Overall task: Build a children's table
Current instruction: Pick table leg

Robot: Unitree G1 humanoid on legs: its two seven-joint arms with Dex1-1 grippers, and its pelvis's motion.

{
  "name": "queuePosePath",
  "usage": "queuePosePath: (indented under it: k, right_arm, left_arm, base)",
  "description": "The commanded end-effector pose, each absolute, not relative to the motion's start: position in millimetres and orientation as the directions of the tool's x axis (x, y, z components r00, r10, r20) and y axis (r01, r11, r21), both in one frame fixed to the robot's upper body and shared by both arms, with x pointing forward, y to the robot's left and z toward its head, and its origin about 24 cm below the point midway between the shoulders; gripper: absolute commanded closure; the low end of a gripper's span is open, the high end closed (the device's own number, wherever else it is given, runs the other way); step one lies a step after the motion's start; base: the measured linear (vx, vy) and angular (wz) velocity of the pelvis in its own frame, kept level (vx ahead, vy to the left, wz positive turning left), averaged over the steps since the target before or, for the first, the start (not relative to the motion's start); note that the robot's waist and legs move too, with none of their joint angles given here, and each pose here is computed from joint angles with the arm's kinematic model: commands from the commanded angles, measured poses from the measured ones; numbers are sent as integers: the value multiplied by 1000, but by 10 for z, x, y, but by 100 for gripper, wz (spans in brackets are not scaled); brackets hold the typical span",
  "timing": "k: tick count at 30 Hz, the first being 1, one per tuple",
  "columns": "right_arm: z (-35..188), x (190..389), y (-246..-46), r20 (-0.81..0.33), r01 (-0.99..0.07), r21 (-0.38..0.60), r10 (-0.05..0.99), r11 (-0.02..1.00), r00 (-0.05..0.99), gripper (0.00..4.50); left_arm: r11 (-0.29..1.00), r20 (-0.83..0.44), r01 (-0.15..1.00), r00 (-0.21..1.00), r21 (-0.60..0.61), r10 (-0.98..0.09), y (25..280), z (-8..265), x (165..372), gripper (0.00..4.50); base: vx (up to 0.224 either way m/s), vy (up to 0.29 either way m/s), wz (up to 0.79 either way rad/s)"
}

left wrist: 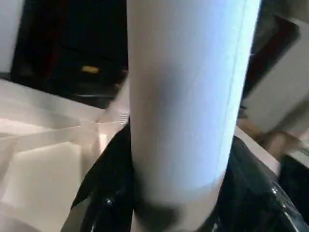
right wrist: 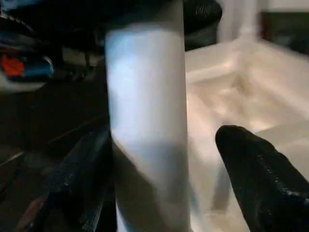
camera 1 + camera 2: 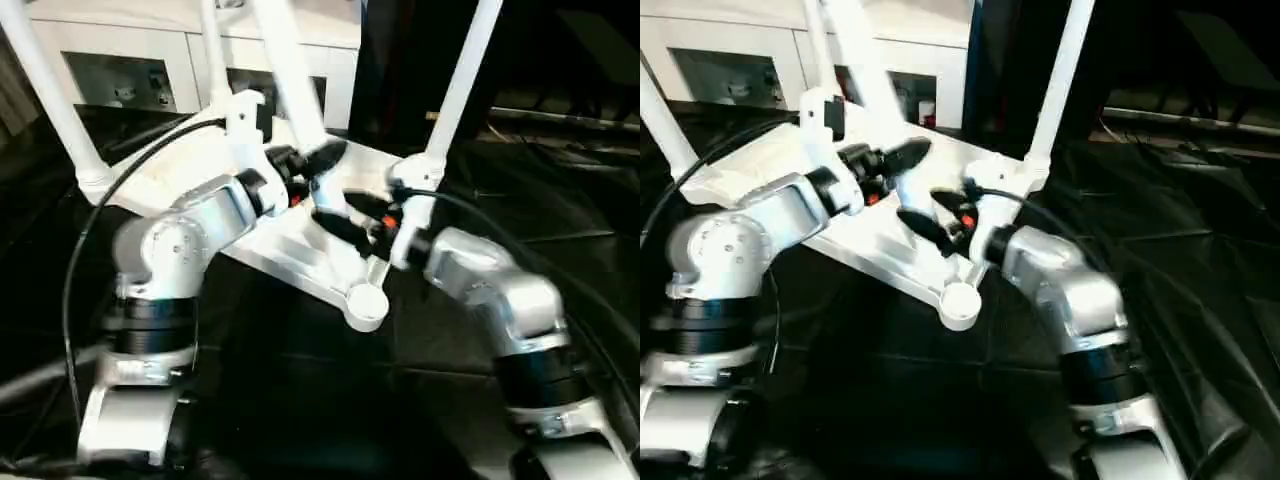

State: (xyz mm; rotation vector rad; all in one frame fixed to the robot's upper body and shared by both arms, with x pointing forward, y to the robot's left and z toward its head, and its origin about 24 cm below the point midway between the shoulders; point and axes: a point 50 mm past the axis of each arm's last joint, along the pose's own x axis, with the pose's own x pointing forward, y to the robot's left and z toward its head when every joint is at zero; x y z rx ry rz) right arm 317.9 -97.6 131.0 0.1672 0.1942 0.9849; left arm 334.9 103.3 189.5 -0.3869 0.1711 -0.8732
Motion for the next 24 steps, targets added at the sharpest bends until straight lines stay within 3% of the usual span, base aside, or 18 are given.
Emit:
queuePosePath:
  k: [1, 8, 9, 24]
  right_arm:
    - [1428, 3177, -1102, -76, -825, 259, 862, 502, 500, 101]
    - [1437, 3076, -1155, -118, -862, 329, 923, 385, 367, 101]
    - [1430, 3061, -1154, -126, -864, 336, 927, 375, 353, 118]
    - [1406, 3038, -1127, -134, -857, 358, 929, 371, 346, 240]
  left_arm:
    - [464, 71, 823, 511, -328, -856, 1004, 2086, 3244, 265]
    - [291, 140, 909, 343, -297, -929, 1046, 2222, 3141, 265]
    - [262, 145, 920, 313, -290, -939, 1043, 2226, 3117, 265]
    - [233, 158, 928, 286, -290, -945, 1045, 2204, 3112, 266]
  base:
    - [0, 0, 0]
    - [0, 0, 0]
    - [0, 0, 0]
    - [0, 0, 0]
